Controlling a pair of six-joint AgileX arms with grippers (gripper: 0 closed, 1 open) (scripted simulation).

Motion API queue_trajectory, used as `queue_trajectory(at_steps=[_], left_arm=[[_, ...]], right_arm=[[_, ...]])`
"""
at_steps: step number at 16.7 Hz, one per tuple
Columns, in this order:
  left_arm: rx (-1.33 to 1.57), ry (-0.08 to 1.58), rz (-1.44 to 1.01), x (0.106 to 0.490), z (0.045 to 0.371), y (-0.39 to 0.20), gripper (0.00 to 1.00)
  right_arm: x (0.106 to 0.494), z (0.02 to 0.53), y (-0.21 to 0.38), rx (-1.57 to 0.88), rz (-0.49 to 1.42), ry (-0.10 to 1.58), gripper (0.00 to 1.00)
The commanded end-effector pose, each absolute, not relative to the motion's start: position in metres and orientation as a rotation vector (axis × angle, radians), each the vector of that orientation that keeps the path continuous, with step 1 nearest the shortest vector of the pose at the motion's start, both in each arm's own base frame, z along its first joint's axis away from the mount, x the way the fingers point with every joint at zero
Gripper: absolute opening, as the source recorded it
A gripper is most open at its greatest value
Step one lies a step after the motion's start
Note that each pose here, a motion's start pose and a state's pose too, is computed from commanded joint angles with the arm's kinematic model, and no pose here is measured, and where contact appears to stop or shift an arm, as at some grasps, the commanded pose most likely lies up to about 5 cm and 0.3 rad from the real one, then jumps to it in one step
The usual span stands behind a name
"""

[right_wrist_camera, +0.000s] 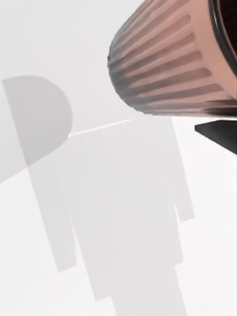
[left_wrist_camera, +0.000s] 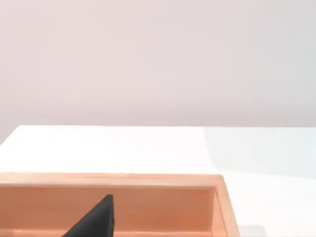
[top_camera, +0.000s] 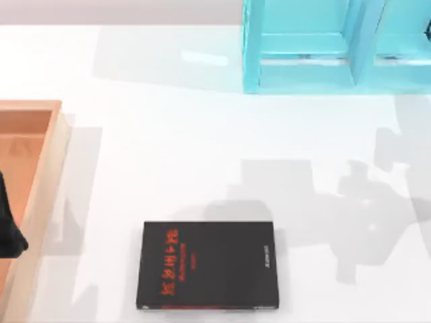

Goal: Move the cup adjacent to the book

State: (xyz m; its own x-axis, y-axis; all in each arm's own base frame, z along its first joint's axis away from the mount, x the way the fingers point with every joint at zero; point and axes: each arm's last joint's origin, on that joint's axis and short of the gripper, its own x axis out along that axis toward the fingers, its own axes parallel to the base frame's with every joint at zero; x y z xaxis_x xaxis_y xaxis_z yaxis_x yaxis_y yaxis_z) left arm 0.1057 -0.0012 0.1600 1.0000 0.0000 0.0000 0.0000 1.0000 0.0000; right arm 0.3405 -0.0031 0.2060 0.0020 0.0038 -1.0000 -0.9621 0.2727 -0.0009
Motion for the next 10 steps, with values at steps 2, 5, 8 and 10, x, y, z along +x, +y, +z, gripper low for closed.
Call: queue_trajectory(at_steps=[2,5,8,10], left_arm=[[0.000,0.000,0.000,0.106,0.160,-0.001,1.00],[0.000,0.000,0.000,0.106,0.160,-0.001,1.00],[0.000,0.000,0.000,0.106,0.160,-0.001,1.00],[0.000,0.000,0.000,0.106,0.160,-0.001,1.00]], right_arm=[[0.339,0.208,0.020,-0.916,0.927,1.368,0.00],[0.331,0.209,0.057,-0.768,0.794,1.443,0.00],[0.317,0.210,0.093,-0.593,0.626,1.523,0.00],[0.305,0.211,0.116,-0.466,0.497,1.566,0.00]])
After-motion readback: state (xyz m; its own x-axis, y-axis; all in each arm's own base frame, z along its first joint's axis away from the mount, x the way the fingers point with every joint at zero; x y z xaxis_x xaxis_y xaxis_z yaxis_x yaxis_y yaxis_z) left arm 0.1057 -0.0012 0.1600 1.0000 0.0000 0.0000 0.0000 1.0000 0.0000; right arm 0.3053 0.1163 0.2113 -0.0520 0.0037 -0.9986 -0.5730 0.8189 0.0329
